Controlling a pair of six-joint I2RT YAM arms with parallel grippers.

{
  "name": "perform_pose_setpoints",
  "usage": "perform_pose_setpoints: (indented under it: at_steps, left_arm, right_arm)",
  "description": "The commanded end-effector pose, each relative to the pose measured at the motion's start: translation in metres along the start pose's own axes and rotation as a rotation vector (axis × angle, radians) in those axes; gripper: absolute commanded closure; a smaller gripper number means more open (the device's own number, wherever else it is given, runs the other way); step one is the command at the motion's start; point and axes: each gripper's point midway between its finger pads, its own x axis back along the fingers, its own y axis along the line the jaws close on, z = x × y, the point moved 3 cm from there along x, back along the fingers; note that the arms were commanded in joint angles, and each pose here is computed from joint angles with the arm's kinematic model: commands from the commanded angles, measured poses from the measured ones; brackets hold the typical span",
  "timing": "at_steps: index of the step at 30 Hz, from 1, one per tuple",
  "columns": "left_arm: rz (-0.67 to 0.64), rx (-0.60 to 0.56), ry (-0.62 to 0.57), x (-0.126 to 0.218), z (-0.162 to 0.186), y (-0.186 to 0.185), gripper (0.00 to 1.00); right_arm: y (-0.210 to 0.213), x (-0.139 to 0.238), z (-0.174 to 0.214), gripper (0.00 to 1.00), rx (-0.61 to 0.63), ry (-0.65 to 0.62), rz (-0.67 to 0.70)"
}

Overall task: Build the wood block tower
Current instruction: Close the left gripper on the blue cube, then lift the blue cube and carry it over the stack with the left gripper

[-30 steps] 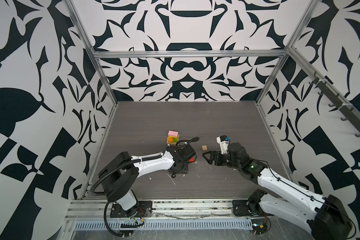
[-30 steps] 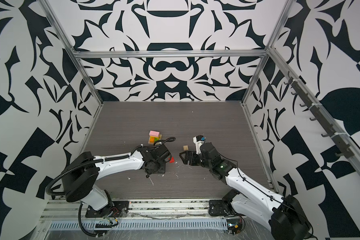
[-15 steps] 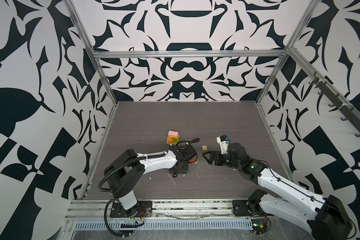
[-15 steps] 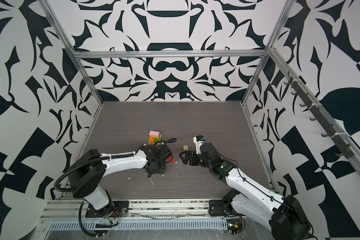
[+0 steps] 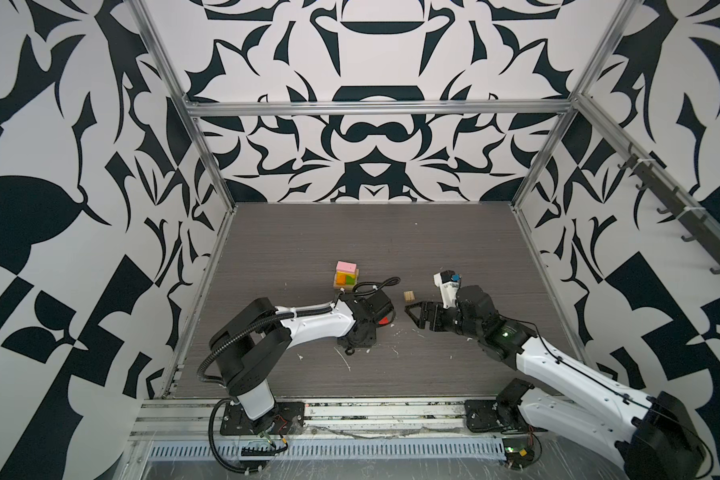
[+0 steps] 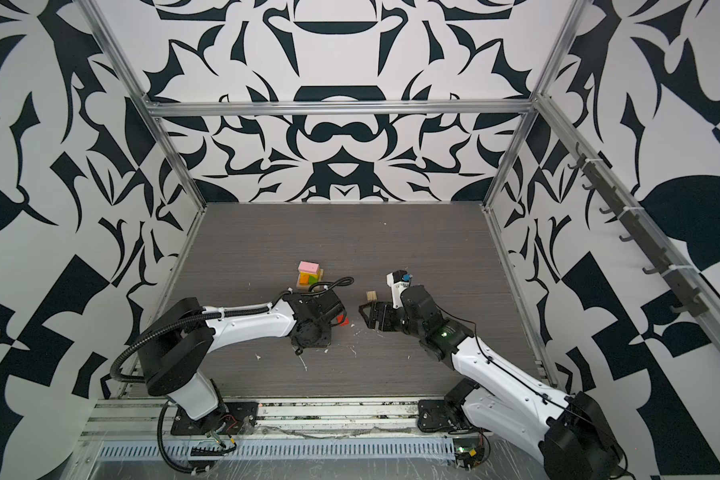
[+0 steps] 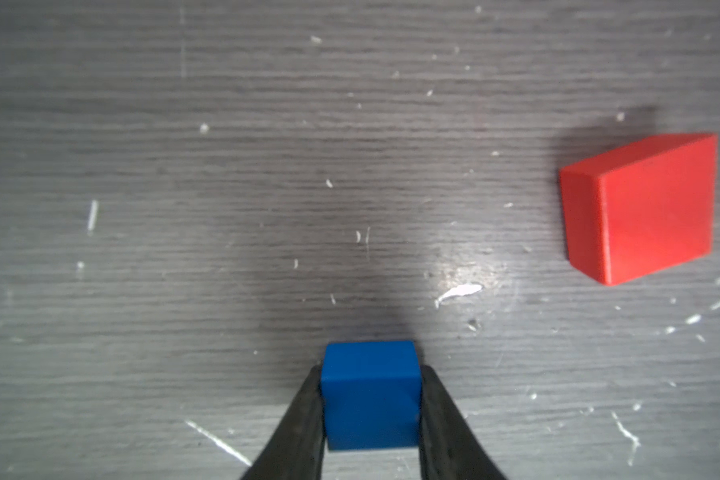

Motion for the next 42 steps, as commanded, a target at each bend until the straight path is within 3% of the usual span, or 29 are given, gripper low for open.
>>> perform_pose_setpoints:
  at_steps: [1,20,42]
  left_arm:
    - [-0.030,-0.016,0.008,-0.003,0.000,0.001,0.67]
    - [-0.001,-0.100,-0.061,0.026,-0.022,-0.005,0.73]
    - [0.144,-0.055,-0.194,0.089,-0.084,0.033,0.67]
  right_arm:
    - [0.007,0.005,-0.008,0.09,0.013,-0.039,-0.018]
    - [0.010,0.011,-0.011,0.09,0.025,-0.058,-0.018]
    - [0.016,0.018,-0.015,0.09,0.037,-0.059,-0.017]
